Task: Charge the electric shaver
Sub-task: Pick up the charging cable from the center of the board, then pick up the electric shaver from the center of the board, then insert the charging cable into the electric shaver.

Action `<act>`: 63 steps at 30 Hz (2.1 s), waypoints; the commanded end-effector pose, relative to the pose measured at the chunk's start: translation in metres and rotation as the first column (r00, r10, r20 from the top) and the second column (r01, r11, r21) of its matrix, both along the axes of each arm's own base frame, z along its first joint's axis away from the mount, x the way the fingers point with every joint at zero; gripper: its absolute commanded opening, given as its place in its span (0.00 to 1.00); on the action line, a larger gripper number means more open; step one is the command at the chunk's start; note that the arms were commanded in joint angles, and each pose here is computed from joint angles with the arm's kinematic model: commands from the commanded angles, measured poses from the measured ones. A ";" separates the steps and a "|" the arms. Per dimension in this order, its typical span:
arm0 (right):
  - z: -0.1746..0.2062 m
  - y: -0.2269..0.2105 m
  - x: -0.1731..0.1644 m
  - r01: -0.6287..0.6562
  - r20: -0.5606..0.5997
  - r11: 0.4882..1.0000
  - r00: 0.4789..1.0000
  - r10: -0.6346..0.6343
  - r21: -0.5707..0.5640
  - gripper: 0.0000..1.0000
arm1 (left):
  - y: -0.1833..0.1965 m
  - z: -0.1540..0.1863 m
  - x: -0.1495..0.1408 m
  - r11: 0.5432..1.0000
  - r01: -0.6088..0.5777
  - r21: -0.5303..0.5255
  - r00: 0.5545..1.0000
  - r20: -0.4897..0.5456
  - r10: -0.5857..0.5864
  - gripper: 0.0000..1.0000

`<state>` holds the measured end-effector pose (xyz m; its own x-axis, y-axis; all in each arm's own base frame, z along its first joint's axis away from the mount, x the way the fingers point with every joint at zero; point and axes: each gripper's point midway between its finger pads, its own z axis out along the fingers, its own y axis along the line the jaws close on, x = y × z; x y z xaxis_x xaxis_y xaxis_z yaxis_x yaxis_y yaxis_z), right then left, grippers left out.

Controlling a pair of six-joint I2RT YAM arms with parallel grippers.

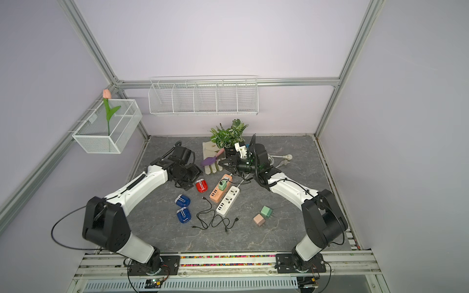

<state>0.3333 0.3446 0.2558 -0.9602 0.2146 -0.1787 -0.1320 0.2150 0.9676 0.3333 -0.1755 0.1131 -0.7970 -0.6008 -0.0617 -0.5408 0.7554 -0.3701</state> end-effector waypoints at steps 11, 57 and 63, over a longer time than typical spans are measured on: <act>0.018 -0.003 -0.005 -0.018 0.050 1.000 0.999 0.017 0.014 0.07 | 0.001 -0.074 0.019 0.940 0.278 0.197 0.956 -0.154 -0.250 0.83; -0.020 0.051 -0.039 -0.169 0.156 0.985 0.973 0.171 -0.025 0.07 | -0.023 0.081 0.011 0.927 -0.214 -0.308 0.973 -0.151 0.175 0.00; -0.026 0.056 -0.035 -0.158 0.137 0.987 0.978 0.157 -0.007 0.07 | -0.024 0.086 0.010 0.911 -0.246 -0.332 0.967 -0.150 0.206 0.00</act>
<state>0.2965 0.3963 0.2221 -0.9568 0.0536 -0.2857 -0.2684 0.2149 0.9390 0.3456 -0.1945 0.1893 -0.6514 -0.7261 0.2203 -0.7153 0.4908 -0.4974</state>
